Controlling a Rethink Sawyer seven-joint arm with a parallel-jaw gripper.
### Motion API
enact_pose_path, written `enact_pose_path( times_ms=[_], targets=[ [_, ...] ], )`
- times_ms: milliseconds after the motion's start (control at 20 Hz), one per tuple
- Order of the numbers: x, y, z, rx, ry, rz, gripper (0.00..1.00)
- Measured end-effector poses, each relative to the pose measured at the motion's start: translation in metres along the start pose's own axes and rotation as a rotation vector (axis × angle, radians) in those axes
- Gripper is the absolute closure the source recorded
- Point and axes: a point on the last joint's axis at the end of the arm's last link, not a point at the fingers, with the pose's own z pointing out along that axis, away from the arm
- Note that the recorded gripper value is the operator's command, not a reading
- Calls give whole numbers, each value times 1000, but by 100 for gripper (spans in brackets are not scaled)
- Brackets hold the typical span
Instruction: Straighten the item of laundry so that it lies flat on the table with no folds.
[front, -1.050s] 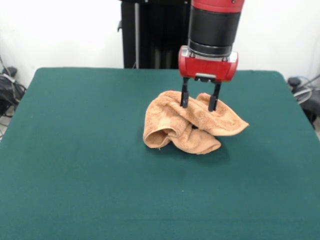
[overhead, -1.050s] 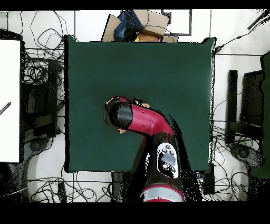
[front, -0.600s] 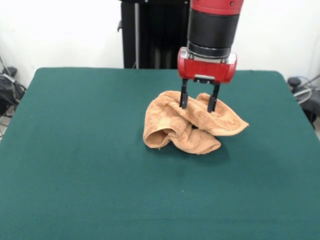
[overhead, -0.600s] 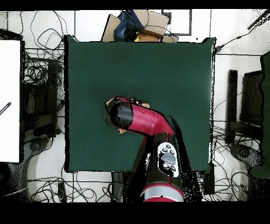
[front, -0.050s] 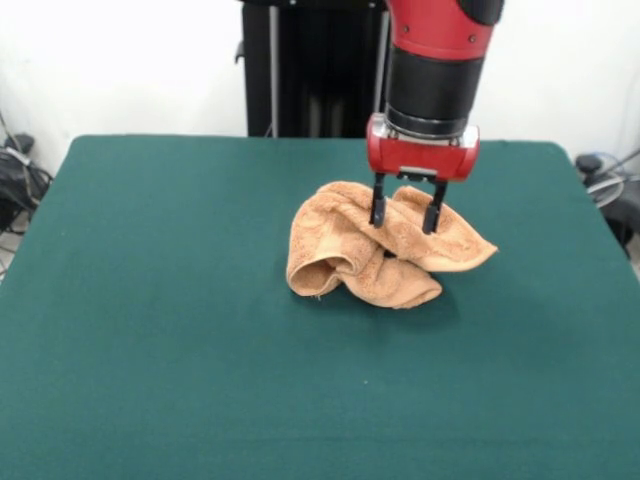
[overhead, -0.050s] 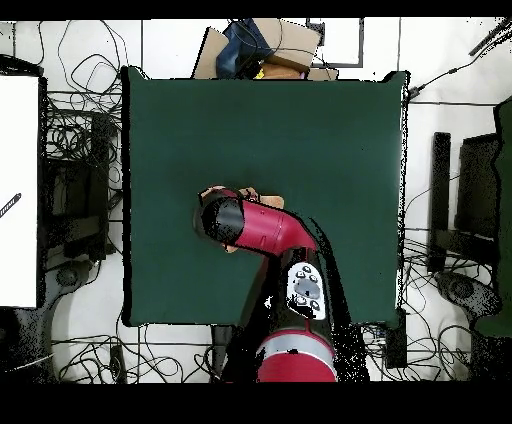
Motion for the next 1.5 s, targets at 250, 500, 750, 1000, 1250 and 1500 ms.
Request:
enact_pose_path(
  times_ms=[250, 500, 750, 1000, 1250, 1500],
  targets=[
    [8, 10, 9, -1, 17, -17, 0],
    [9, 5, 16, 2, 15, -9, 0],
    [5, -11, 19, 3, 5, 20, 0],
    [-1, -41, 21, 4, 3, 70, 0],
    [-2, -64, 25, 13, -5, 98, 0],
    [-2, -60, 25, 14, -12, 90, 0]
  ],
)
